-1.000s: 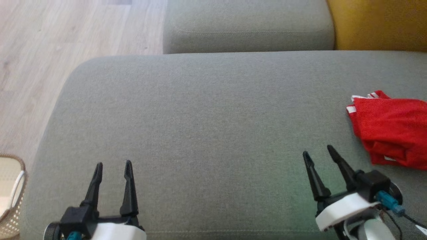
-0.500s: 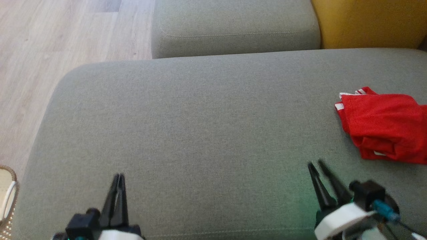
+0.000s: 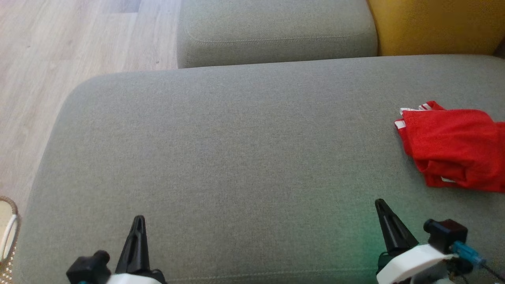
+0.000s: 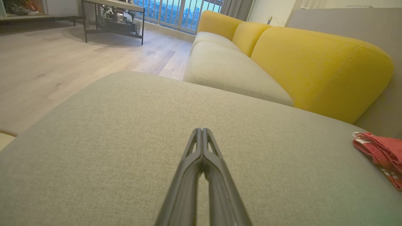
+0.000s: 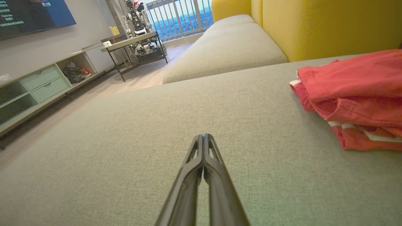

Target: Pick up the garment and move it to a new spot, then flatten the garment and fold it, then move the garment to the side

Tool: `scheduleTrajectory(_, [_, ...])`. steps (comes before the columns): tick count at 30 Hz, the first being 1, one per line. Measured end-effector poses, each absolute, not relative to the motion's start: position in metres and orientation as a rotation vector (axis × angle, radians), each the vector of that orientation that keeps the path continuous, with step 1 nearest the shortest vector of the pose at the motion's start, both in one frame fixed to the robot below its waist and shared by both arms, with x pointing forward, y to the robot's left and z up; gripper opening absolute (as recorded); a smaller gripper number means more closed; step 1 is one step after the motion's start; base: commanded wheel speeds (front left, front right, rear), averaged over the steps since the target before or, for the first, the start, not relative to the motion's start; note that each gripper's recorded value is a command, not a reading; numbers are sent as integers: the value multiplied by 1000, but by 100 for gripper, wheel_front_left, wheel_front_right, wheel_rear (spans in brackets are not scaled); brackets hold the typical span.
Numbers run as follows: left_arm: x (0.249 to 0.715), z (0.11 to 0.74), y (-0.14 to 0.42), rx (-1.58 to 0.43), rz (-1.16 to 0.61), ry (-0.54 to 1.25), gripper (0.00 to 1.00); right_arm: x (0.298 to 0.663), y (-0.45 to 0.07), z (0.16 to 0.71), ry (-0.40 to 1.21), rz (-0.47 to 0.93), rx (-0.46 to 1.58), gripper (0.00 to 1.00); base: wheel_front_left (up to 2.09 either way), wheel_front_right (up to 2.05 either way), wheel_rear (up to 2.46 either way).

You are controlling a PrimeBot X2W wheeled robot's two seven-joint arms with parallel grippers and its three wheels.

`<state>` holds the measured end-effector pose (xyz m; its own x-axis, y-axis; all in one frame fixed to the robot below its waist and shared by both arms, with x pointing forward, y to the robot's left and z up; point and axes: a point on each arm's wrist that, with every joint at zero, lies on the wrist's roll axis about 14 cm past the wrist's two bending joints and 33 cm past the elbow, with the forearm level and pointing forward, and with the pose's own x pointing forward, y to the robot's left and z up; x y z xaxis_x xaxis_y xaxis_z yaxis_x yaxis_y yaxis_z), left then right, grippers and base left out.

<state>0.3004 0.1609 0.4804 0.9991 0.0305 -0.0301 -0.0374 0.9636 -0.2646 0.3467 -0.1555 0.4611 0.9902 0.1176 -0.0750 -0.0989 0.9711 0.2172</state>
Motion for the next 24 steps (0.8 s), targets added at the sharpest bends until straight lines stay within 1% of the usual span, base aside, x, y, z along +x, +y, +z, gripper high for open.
scheduleTrajectory(24, [314, 469, 166, -545, 59, 92, 0, 349, -173, 455, 131, 13, 496, 0, 0, 0, 0])
